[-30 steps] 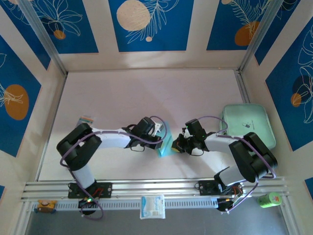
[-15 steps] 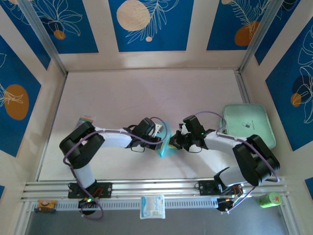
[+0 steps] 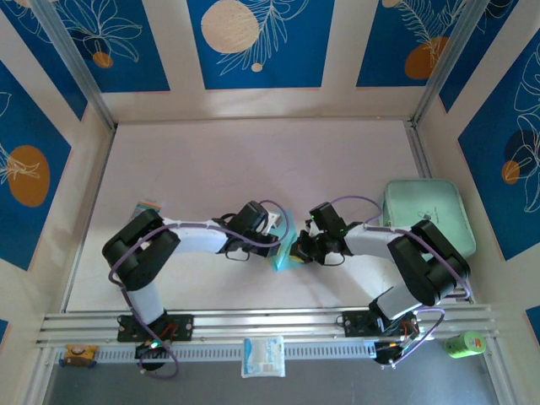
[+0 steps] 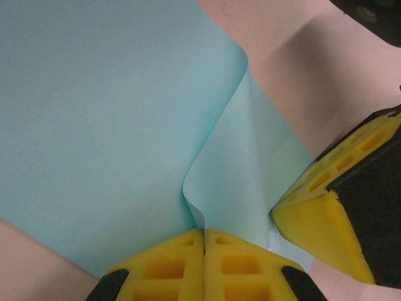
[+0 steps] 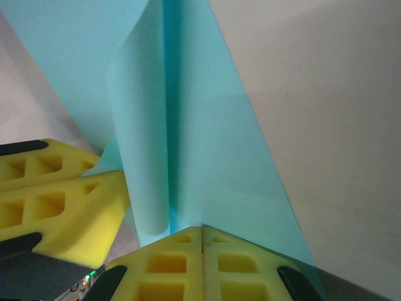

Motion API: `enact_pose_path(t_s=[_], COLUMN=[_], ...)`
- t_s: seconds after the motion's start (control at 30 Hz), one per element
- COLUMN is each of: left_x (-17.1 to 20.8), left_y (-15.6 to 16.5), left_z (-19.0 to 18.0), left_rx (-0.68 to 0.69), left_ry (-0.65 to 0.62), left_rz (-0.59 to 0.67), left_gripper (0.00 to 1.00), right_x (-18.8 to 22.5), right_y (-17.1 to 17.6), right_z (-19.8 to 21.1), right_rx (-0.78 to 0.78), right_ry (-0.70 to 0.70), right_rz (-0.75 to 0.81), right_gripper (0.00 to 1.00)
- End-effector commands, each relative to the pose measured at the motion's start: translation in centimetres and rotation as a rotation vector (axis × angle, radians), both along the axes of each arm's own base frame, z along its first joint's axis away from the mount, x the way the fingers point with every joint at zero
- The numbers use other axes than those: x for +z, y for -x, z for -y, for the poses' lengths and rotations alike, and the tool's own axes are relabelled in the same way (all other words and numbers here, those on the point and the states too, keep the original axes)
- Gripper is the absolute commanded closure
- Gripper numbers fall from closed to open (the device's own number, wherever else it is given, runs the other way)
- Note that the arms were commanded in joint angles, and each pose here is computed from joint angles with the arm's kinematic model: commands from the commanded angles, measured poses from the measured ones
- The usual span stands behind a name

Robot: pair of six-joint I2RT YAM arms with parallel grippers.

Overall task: Fold a paper plane with a square sheet of paper (pick it up from the middle)
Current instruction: Fold the triangle a second time at the center of the table.

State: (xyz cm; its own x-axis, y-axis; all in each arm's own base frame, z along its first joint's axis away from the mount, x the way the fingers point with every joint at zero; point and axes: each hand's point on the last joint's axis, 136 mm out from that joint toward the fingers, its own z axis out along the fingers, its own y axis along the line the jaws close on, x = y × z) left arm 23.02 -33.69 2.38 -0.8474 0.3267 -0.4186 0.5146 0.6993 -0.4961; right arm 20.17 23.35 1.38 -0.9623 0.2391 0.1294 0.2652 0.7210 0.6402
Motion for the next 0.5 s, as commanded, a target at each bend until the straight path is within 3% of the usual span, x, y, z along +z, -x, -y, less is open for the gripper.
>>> enact_pose_path(t_s=[0.0, 0.47], left_x=[0.94, 0.73], left_y=[-0.85, -1.36], left_z=[-0.03, -0.53], left_rx=[-0.011, 0.002], left_ry=[-0.004, -0.038], left_rz=[0.025, 0.037], left_gripper=[0.98, 0.97], right_x=[-1.67, -1.63], right_y=[1.02, 1.01], right_z=[1.24, 1.29], right_rx=[-0.003, 0.003], right_ry=[0.062, 0.056], right_rz=[-0.045, -0.043], right_gripper=[1.00, 1.00])
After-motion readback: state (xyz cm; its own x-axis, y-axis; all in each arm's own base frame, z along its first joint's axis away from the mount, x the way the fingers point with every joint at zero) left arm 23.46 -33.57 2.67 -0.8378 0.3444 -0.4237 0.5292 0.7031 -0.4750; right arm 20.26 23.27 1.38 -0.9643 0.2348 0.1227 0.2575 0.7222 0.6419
